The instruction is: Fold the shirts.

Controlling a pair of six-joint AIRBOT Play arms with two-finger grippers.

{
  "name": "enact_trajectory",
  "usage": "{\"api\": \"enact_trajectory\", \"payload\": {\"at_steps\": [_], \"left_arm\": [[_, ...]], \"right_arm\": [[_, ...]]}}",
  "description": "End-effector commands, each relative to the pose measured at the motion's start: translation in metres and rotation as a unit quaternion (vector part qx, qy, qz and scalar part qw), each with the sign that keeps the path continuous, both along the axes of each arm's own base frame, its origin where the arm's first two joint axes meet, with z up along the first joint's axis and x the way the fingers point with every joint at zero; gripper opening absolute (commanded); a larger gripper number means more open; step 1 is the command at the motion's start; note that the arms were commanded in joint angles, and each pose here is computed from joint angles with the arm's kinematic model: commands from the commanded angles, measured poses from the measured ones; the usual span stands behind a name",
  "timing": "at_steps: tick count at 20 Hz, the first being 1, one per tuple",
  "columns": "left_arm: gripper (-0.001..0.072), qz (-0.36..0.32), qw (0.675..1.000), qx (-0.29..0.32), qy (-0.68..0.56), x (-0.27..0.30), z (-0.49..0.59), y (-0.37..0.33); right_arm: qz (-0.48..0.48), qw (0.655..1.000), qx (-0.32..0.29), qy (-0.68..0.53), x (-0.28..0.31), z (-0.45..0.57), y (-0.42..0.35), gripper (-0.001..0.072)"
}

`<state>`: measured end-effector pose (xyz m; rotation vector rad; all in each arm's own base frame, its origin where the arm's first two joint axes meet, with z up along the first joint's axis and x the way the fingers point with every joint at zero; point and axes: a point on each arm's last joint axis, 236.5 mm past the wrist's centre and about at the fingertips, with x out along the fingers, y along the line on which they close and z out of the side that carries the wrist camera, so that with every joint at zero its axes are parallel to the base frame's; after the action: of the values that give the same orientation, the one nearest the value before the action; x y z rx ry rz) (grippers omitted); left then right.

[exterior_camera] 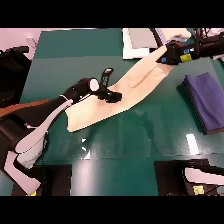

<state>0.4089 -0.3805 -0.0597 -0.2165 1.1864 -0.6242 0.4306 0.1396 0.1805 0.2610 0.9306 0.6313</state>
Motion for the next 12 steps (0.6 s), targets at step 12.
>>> {"api": "enact_trajectory", "payload": {"at_steps": [12], "left_arm": [[0.0029,0.093,0.991,0.012,-0.094,0.072,0.126,0.135]], "right_arm": [[0.145,0.985,0.078,-0.044,-0.056,0.05,0.171,0.0019]]}}
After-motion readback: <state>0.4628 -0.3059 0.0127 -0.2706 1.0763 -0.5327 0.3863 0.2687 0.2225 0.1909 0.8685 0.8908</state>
